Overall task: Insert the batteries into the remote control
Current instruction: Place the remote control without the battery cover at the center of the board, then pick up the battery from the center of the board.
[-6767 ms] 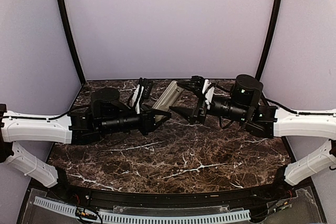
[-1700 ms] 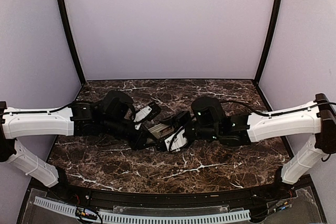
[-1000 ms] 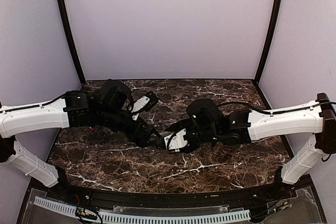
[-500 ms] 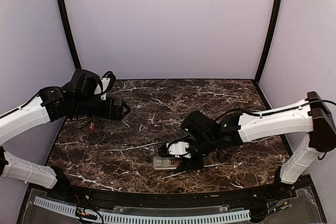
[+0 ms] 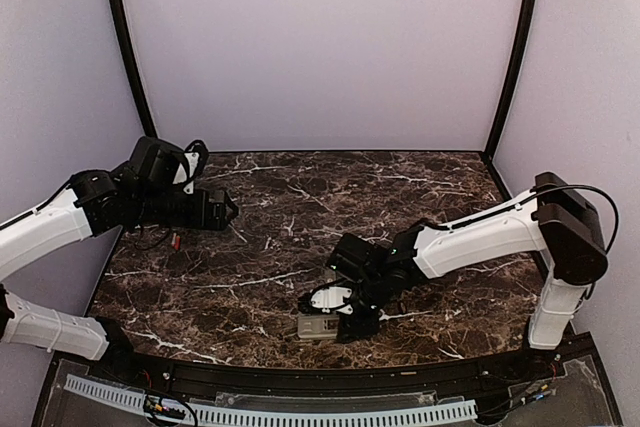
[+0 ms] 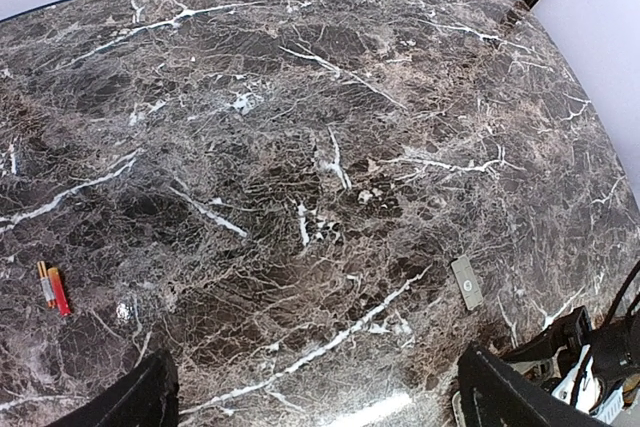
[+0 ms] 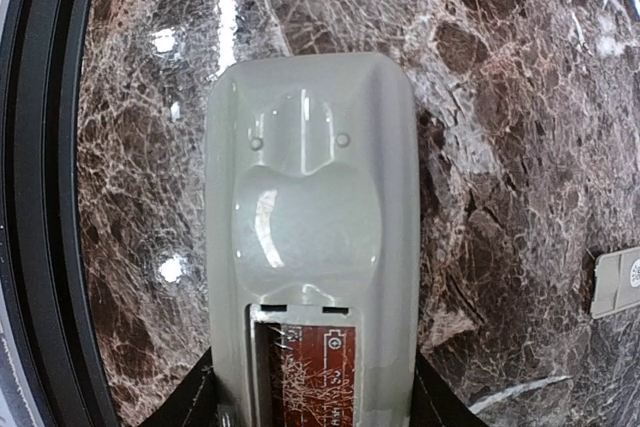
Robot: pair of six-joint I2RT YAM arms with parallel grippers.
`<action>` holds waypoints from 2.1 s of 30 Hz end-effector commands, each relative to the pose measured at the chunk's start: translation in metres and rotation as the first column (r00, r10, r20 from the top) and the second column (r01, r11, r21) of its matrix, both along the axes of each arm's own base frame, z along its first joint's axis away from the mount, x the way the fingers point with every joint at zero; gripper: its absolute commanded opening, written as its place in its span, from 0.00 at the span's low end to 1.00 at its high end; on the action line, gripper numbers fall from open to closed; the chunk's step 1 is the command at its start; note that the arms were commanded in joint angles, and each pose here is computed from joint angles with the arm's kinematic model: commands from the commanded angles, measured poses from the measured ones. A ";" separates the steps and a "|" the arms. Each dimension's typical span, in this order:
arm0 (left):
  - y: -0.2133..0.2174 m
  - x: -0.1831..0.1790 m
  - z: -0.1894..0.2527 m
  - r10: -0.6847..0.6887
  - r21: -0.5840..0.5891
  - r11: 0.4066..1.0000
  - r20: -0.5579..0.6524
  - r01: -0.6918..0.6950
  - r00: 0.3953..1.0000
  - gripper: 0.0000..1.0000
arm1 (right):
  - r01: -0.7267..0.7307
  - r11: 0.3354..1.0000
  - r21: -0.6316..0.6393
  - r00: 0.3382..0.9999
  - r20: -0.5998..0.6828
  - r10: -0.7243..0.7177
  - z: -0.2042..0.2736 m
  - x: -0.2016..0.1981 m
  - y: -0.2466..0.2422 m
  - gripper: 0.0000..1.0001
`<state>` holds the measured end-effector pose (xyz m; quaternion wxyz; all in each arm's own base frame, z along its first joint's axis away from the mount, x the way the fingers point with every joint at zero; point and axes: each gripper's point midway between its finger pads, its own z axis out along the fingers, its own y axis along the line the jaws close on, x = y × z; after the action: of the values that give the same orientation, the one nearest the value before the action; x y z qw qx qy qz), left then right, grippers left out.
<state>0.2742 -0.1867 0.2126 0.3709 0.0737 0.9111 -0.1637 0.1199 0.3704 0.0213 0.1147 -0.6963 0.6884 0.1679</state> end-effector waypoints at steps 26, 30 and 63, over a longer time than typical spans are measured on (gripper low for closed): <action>0.088 0.050 -0.027 0.358 0.034 0.934 -0.064 -0.357 0.931 0.81 | 0.185 0.871 0.455 0.962 0.096 -0.254 0.155 0.081 0.013 0.56; 0.125 0.063 -0.046 0.481 0.070 0.877 -0.133 -0.476 0.867 0.69 | 0.279 0.853 0.440 0.937 0.067 -0.342 0.151 0.104 -0.004 0.51; 0.202 0.097 -0.171 0.635 0.283 0.772 -0.371 -0.569 0.678 0.23 | 0.318 0.826 0.467 0.937 -0.023 -0.347 0.153 0.112 -0.012 0.46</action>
<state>0.3757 0.0110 0.0456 0.1860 -0.2484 0.9506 0.0102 0.2353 0.3574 0.1747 0.3278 -0.5211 0.7391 0.2734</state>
